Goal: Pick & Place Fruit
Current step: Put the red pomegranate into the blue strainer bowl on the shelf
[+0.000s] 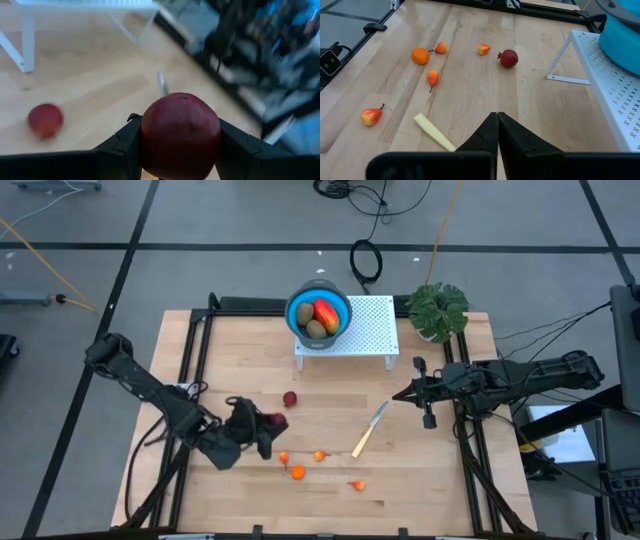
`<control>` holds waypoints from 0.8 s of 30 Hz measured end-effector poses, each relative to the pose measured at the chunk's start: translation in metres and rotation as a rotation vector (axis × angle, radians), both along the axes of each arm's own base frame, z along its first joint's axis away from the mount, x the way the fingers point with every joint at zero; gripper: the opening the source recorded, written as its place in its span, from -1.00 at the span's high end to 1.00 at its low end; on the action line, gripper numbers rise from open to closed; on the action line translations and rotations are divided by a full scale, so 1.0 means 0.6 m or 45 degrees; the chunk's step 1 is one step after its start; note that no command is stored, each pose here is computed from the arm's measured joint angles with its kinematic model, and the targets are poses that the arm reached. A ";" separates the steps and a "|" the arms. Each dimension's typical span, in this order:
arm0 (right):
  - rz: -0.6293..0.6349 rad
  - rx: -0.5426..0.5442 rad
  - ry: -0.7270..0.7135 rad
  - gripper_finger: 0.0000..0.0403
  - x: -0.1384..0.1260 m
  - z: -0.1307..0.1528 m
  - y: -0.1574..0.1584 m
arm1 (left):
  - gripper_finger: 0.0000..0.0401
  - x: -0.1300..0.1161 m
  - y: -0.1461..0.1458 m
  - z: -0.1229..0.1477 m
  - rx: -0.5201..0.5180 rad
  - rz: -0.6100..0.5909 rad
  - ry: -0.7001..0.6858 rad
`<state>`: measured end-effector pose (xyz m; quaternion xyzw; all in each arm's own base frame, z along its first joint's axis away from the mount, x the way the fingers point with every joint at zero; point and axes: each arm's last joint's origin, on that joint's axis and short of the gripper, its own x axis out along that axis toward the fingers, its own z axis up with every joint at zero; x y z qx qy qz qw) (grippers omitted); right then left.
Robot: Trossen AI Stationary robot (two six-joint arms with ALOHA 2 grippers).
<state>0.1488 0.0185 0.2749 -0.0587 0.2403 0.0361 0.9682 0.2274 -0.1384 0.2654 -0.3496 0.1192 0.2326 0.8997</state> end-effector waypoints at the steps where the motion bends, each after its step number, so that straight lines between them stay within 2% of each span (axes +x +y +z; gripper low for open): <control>1: 0.000 0.001 0.000 1.00 0.000 0.000 0.000 | 0.13 0.001 0.002 0.005 -0.026 0.034 -0.042; 5: 0.000 0.001 0.000 0.99 0.000 0.000 0.000 | 0.12 0.008 0.013 0.020 -0.228 0.161 -0.212; 10: 0.000 0.001 0.000 1.00 0.000 0.000 0.000 | 0.06 0.023 0.026 0.034 -0.612 0.310 -0.446; 13: 0.000 0.000 0.000 0.99 0.000 0.000 0.000 | 0.06 0.030 0.032 0.037 -0.835 0.350 -0.524; 15: 0.000 -0.001 0.000 0.98 0.000 0.000 0.000 | 0.05 0.034 0.034 0.040 -0.937 0.354 -0.560; 18: 0.001 -0.002 0.000 0.98 0.000 0.000 0.000 | 0.05 0.039 0.037 0.045 -1.044 0.340 -0.601; 24: 0.001 -0.002 0.000 0.98 0.000 0.000 0.000 | 0.05 0.046 0.045 0.053 -1.110 0.311 -0.644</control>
